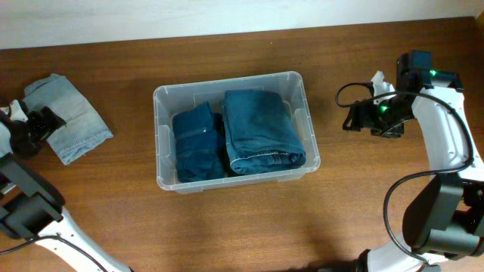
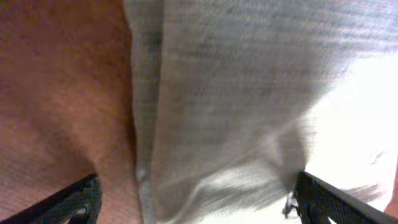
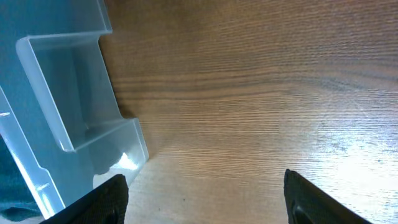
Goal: Pack container
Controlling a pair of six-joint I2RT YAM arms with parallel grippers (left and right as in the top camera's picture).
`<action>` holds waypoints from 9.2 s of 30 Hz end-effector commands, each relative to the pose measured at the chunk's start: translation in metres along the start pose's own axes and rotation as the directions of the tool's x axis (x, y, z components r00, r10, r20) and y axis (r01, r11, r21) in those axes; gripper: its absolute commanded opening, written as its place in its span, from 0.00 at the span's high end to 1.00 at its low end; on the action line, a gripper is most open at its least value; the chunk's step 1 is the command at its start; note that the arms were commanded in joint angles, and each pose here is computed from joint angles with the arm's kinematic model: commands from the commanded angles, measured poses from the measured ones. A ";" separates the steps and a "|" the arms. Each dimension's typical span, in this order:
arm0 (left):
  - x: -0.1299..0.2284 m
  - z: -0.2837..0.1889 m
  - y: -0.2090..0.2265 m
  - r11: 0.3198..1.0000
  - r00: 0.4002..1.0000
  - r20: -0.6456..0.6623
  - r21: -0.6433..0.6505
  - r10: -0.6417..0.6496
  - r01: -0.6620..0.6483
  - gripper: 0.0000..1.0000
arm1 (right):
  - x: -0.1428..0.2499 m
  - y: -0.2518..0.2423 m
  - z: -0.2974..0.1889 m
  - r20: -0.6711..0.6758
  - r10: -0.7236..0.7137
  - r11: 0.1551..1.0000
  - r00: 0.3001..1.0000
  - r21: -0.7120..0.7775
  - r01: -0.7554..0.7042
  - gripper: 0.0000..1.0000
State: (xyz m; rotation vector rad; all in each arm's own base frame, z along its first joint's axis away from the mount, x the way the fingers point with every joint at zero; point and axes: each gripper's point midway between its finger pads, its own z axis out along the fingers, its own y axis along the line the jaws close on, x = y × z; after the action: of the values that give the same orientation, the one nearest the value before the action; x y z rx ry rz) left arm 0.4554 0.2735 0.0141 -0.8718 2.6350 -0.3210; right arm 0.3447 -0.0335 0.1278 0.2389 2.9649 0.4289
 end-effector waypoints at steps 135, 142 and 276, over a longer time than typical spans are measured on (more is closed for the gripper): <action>0.295 -0.026 -0.382 0.753 0.704 -0.268 0.212 0.658 -0.623 1.00 | 0.010 0.003 -0.011 -0.009 0.006 1.000 1.000 0.002 -0.006 0.27; 0.260 -0.155 -0.375 0.749 0.738 -0.134 0.185 0.661 -0.637 0.99 | 0.009 0.003 -0.011 -0.007 0.006 1.000 1.000 0.002 -0.006 0.27; 0.279 -0.221 -0.117 0.863 0.392 0.834 -0.181 0.389 -0.472 0.00 | 0.103 0.045 -0.031 0.872 -0.477 0.846 0.111 0.421 0.327 0.02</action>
State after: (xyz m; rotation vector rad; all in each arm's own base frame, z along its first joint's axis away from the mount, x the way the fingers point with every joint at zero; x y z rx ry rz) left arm 0.2091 0.0410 0.1790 -0.3185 1.8352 0.0811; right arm 0.2454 0.0176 0.1611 -0.2566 1.6121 -0.0615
